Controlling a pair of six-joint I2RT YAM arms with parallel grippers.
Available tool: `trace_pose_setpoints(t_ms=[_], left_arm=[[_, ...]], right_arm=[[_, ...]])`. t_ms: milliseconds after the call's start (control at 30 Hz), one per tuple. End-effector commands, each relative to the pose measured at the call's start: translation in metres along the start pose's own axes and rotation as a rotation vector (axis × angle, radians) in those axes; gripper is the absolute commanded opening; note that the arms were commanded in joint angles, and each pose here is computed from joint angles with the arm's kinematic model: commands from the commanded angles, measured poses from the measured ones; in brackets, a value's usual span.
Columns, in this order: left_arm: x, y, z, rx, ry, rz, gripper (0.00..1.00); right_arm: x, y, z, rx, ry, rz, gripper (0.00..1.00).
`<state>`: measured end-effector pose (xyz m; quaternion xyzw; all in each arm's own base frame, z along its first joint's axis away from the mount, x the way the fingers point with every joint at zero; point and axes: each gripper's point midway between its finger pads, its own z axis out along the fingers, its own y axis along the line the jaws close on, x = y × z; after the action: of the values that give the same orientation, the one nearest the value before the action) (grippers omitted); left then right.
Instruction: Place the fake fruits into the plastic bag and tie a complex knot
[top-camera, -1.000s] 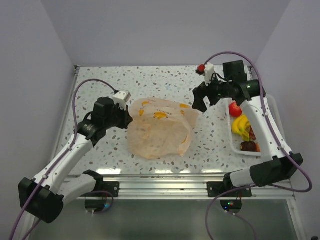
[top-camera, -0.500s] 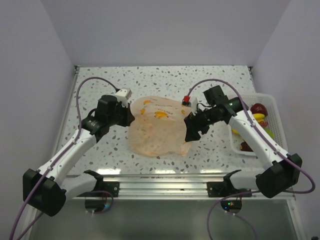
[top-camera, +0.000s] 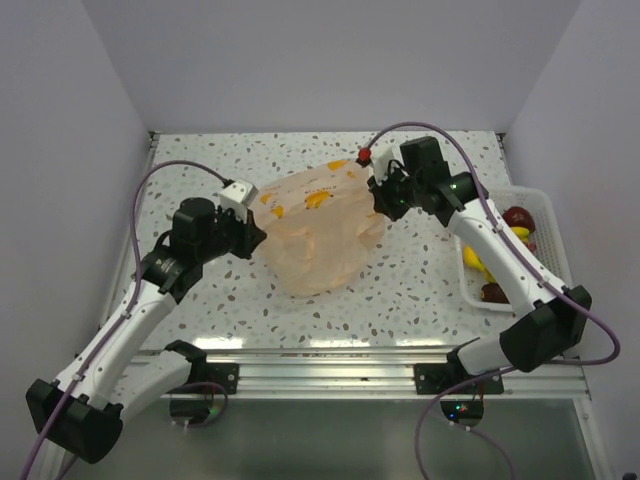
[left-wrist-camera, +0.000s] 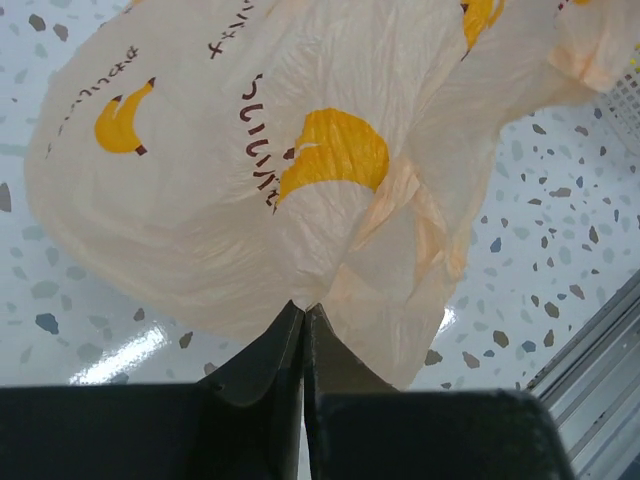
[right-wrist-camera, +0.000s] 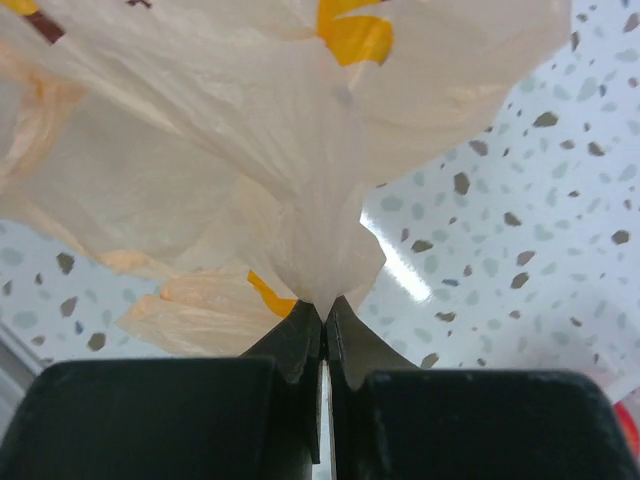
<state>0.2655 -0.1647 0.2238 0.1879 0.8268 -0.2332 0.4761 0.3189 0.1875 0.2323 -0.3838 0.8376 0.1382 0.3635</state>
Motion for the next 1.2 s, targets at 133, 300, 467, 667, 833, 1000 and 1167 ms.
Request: trace_pose_setpoints(t_ms=[133, 300, 467, 667, 833, 1000, 1167], left_arm=[[0.013, -0.023, -0.015, 0.167, 0.007, 0.182, 0.58], [-0.021, -0.029, -0.030, 0.178, -0.100, 0.304, 0.92], [-0.060, -0.023, -0.009, 0.134, -0.105, 0.373, 1.00], [-0.080, 0.001, 0.028, 0.023, -0.123, 0.499, 1.00], [-0.088, 0.014, 0.051, -0.017, -0.128, 0.567, 1.00], [-0.089, 0.022, 0.071, -0.034, -0.110, 0.607, 0.94], [-0.088, 0.030, 0.095, -0.064, -0.053, 0.461, 0.44]], right_arm=[[-0.047, -0.047, 0.025, 0.131, -0.107, -0.205, 0.00], [-0.049, -0.038, 0.034, 0.048, -0.131, -0.313, 0.00], [-0.051, -0.033, 0.041, 0.003, -0.150, -0.365, 0.00], [-0.057, -0.032, 0.048, -0.036, -0.160, -0.393, 0.01], [-0.060, -0.032, 0.047, -0.062, -0.168, -0.406, 0.01], [-0.063, -0.033, 0.051, -0.097, -0.182, -0.425, 0.01], [-0.074, -0.038, 0.054, -0.097, -0.213, -0.410, 0.07]])
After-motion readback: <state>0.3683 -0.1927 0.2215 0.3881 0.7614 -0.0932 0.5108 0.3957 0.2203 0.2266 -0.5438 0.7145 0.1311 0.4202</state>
